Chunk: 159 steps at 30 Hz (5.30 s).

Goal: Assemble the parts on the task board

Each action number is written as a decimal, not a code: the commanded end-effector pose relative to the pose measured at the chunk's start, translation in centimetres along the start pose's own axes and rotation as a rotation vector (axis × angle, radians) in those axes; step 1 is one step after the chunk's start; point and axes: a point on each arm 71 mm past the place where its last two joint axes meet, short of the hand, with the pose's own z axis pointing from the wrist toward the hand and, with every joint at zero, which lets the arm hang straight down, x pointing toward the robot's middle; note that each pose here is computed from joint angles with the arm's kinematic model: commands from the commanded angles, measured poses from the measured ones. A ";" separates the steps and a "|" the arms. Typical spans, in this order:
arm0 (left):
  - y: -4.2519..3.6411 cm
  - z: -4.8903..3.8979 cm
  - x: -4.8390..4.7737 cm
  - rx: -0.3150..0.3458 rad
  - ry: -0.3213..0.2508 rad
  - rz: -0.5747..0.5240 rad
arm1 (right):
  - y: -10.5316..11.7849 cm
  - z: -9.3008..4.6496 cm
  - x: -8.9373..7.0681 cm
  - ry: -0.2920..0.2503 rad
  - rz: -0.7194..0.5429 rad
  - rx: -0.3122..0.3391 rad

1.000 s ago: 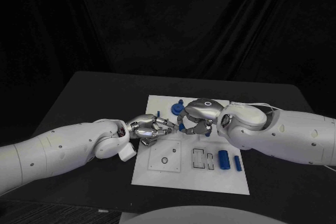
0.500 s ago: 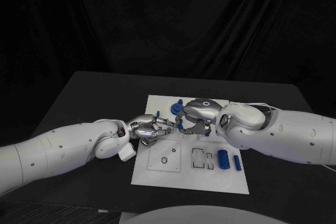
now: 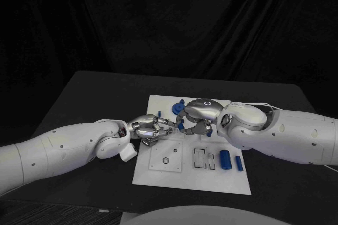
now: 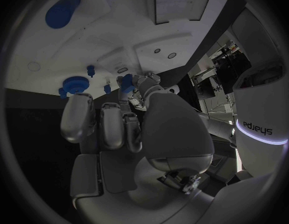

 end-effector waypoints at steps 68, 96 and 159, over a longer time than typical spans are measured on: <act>-1.18 -7.39 -1.87 0.110 -0.208 0.033 | -1.2 2.1 1.9 0.093 -0.061 0.093; -1.06 -7.09 -2.03 0.101 -0.204 0.033 | -1.0 2.3 1.9 0.095 -0.060 0.086; -1.30 -3.36 -0.10 0.052 -0.074 0.010 | 0.9 1.9 0.7 -0.073 -0.036 -0.028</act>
